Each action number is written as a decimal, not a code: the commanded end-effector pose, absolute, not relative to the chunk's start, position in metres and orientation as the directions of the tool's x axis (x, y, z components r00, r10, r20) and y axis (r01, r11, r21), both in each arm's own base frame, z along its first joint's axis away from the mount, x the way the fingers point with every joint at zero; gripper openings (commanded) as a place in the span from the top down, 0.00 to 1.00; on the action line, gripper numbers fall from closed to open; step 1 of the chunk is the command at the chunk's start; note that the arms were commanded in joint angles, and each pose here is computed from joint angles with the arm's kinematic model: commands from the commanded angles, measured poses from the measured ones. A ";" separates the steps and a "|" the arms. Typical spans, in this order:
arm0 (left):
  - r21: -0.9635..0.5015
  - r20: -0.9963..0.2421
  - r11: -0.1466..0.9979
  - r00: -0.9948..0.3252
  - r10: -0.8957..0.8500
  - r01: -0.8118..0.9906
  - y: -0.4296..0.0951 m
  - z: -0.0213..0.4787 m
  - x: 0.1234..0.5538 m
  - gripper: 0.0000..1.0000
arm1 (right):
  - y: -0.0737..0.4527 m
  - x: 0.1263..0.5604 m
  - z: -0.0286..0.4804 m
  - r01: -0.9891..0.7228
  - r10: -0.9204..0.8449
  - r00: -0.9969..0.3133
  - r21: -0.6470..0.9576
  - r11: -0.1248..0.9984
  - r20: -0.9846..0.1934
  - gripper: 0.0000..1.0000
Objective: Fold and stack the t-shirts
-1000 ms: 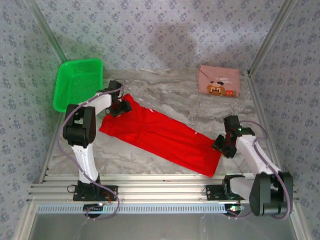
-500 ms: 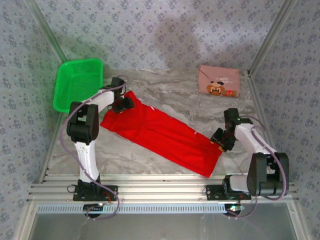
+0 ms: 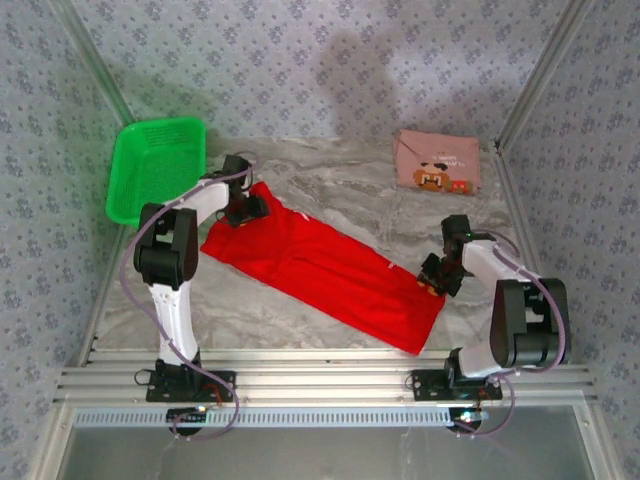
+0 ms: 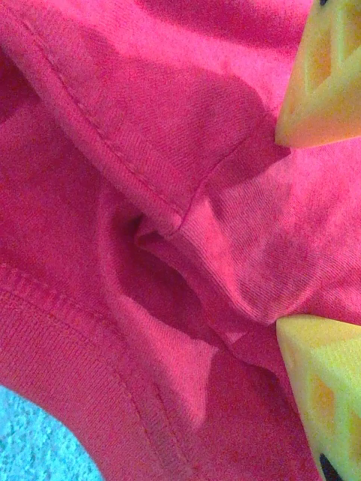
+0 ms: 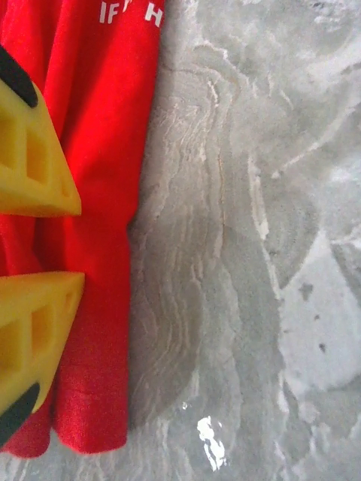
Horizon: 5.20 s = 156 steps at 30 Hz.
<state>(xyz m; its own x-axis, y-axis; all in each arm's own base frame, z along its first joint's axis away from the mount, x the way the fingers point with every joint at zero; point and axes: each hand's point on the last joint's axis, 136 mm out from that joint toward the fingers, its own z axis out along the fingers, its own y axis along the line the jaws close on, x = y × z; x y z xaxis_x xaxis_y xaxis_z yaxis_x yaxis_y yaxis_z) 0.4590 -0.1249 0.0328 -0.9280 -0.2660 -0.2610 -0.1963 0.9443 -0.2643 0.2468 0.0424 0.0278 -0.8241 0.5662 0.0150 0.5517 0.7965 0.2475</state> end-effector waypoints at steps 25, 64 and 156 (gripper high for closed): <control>-0.252 -0.208 0.952 -0.951 -0.231 -0.176 -0.128 0.016 0.443 0.39 | 0.056 0.222 0.064 0.547 0.564 -0.823 0.358 0.757 0.067 0.57; -0.293 -0.198 0.936 -0.945 -0.259 -0.195 -0.142 0.003 0.483 0.39 | 0.104 0.206 0.051 0.535 0.529 -0.836 0.434 0.725 0.148 0.97; -0.572 -0.392 0.813 -0.907 -0.157 0.107 -0.323 0.175 0.520 0.20 | 0.164 0.208 0.081 0.277 0.270 -0.959 0.466 0.840 0.082 0.28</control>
<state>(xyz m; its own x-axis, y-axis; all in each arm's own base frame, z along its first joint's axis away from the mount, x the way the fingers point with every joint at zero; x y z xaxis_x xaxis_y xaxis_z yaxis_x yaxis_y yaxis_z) 0.5231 -0.3195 0.0641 -0.9531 -0.1488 -0.2636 -0.0083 0.8833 -0.4687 0.2219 0.1763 0.0686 -0.9582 0.2814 0.0515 0.2706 0.8328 0.4830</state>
